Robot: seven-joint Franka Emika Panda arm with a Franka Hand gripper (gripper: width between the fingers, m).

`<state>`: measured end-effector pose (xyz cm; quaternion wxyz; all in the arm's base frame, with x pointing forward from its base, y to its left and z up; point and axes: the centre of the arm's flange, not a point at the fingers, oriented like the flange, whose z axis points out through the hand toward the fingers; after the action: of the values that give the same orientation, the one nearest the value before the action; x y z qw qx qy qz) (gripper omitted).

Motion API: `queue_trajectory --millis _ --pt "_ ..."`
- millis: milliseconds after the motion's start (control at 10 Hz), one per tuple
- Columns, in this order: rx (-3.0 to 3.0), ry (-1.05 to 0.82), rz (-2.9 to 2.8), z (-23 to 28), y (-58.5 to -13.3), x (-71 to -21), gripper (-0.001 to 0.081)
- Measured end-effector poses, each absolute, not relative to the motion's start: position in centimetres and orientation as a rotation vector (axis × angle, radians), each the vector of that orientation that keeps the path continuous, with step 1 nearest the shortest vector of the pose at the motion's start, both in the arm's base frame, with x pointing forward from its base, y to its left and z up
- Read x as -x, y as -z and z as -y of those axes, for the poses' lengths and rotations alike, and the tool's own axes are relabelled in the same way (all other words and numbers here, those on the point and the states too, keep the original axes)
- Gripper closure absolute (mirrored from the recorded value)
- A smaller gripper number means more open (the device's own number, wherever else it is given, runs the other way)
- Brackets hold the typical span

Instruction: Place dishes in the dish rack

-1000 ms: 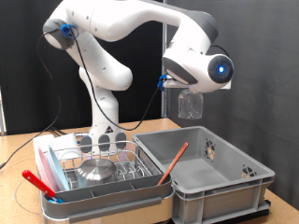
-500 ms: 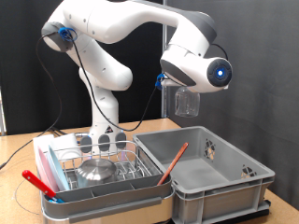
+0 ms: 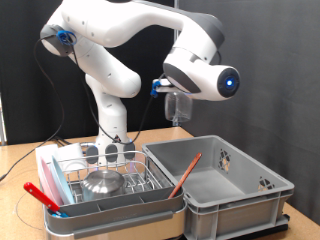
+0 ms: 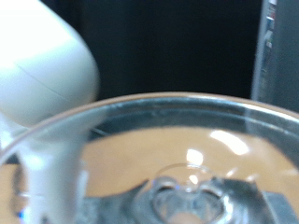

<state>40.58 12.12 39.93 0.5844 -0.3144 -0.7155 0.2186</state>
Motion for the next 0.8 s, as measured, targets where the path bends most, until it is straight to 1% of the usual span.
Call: queue_trajectory --millis 200,500,800 --pt "0.735 -0.536 1.679 -9.3 -40.6 -39.8 0.0699" --pt "0.842 -0.468 1.655 -5.5 -41.2 -37.7 0.0699" --pt "0.816 -0.506 1.657 -5.6 -40.9 -37.6 0.0699"
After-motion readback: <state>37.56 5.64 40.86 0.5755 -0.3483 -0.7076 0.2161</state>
